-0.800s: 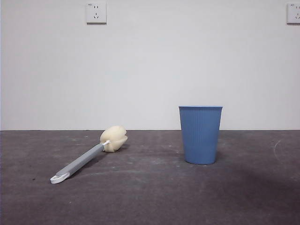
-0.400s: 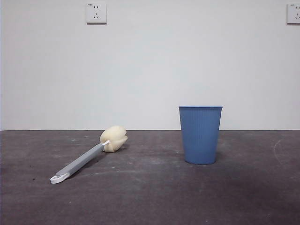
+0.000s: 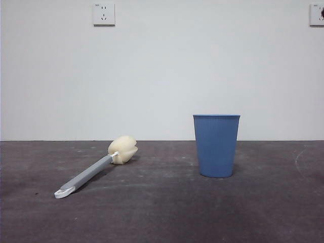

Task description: Pick up the cup brush,pick up the cup,insert the brush into the cup,clean the cup,put the cup brush back,put the cup back to the fixed position on the table

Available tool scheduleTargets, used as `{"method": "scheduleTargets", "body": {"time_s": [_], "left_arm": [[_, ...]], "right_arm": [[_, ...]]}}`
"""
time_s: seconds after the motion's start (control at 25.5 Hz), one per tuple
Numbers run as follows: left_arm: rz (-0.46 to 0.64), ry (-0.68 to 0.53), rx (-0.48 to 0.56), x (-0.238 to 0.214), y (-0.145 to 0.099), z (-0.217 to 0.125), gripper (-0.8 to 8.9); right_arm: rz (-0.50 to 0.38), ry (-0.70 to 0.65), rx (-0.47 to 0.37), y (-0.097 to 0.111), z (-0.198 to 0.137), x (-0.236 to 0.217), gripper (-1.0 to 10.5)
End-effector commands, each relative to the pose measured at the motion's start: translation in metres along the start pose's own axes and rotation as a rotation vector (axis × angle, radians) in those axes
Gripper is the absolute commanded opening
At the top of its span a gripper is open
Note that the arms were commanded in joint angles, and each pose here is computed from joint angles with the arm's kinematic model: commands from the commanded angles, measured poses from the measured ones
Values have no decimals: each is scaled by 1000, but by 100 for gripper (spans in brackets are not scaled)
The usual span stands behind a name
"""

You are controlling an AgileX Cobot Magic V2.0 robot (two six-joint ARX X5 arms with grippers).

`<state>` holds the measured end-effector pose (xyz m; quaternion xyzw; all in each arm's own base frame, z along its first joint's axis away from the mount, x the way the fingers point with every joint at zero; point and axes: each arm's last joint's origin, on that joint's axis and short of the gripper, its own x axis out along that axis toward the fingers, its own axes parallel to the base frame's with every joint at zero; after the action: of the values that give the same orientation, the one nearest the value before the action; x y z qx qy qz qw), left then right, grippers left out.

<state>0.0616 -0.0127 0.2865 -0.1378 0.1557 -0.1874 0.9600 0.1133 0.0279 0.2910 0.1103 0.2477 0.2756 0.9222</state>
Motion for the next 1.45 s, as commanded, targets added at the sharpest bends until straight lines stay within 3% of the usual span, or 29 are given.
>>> {"method": "scheduleTargets", "body": {"time_s": [0.04,0.24,0.43,0.71,0.78,0.86,0.9,0.94,0.98,1.02,1.06,1.45], "left_arm": [[-42,78,47,1,-4,12,-8],[-133,251,73,5,-10,32,-8],[-160,356,111,10,-12,47,-8],[-165,396,141,10,-13,51,-7],[-165,397,140,10,-13,51,1],[-163,399,130,10,-13,51,73],[-162,399,126,10,-13,51,223],[-161,401,123,11,-13,51,420],[-162,403,123,11,-13,51,557],[-162,405,121,12,-13,51,571],[-162,407,121,12,-13,51,571],[-209,510,140,49,-12,53,571]], "right_arm": [[17,96,-78,5,13,-4,-11],[42,261,-103,12,29,-10,-11],[81,343,-122,16,32,-14,-11],[77,340,-124,16,33,-13,1],[70,344,-85,15,33,-12,1],[70,351,-83,14,33,-10,17],[70,354,-80,14,33,-9,114],[69,355,-78,14,33,-9,275],[67,356,-68,14,34,-9,459],[62,357,-52,13,34,-9,613],[59,358,-41,13,33,-9,661],[59,359,-35,13,33,-9,658]]}}
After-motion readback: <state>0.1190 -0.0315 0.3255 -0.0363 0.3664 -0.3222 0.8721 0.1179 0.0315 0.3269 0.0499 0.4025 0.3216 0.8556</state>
